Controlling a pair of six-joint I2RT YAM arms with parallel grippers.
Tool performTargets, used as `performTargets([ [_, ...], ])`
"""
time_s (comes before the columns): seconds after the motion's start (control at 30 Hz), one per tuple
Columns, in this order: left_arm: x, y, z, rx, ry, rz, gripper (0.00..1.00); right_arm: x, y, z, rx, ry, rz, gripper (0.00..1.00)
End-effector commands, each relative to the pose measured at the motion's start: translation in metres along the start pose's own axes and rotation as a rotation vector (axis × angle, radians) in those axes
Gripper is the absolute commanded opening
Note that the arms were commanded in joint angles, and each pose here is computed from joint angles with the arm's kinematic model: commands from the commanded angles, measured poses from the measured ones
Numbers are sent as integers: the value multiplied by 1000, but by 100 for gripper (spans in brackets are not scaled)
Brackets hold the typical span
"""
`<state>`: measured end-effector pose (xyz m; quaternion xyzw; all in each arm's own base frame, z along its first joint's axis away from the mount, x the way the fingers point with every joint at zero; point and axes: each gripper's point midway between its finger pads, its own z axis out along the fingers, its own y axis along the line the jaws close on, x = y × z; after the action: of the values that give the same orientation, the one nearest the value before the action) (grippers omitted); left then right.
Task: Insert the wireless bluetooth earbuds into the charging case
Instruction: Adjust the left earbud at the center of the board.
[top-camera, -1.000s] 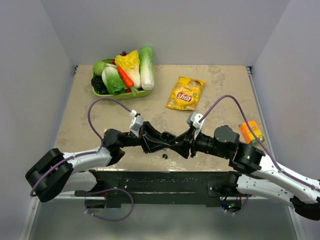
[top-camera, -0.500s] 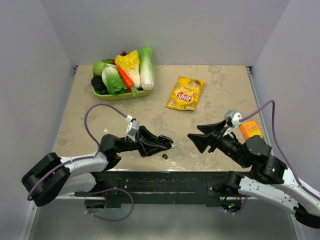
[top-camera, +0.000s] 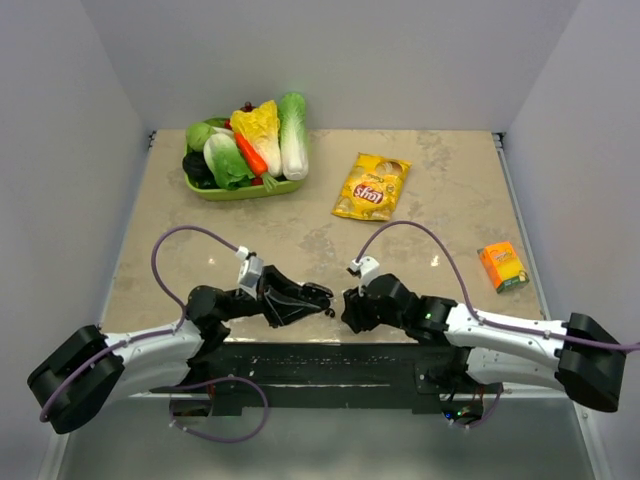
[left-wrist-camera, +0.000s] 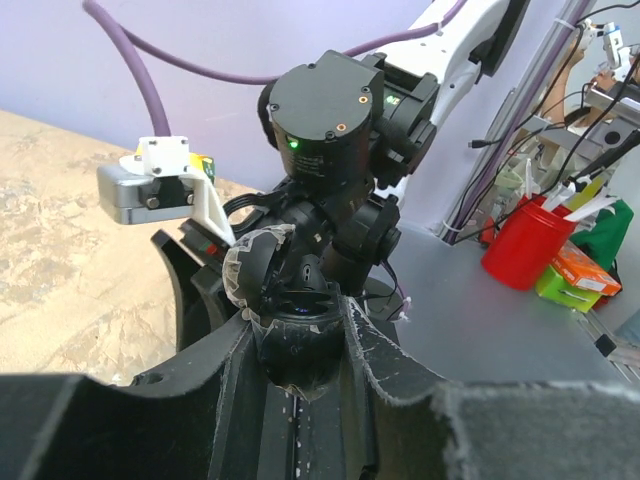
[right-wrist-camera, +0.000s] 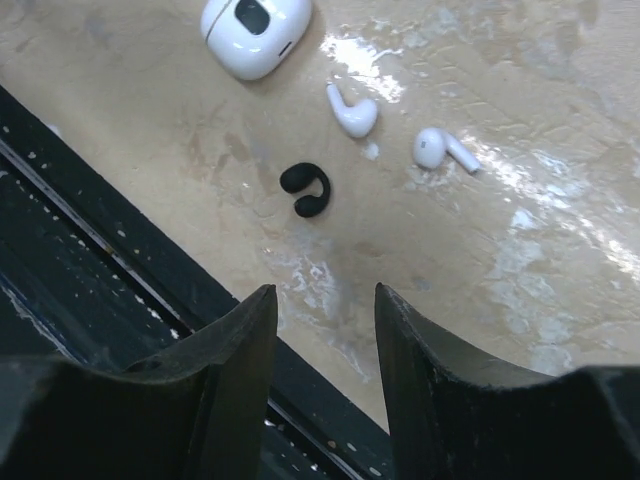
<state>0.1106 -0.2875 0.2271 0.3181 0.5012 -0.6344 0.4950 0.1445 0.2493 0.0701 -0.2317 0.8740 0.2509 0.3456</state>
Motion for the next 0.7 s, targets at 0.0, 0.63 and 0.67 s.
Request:
performTargets([
  [0.0,-99,-80,-22,258,-442,392,0,-37,35,9,-128,-118,-3,47],
  [0.63,-95,-85,-29,262,-445,398,0,-17,21,69,-8,-29,-32,35],
  [0.67,-95,-85,-30,261,-445,396,0,-15,16,69,19,-23,-34,34],
])
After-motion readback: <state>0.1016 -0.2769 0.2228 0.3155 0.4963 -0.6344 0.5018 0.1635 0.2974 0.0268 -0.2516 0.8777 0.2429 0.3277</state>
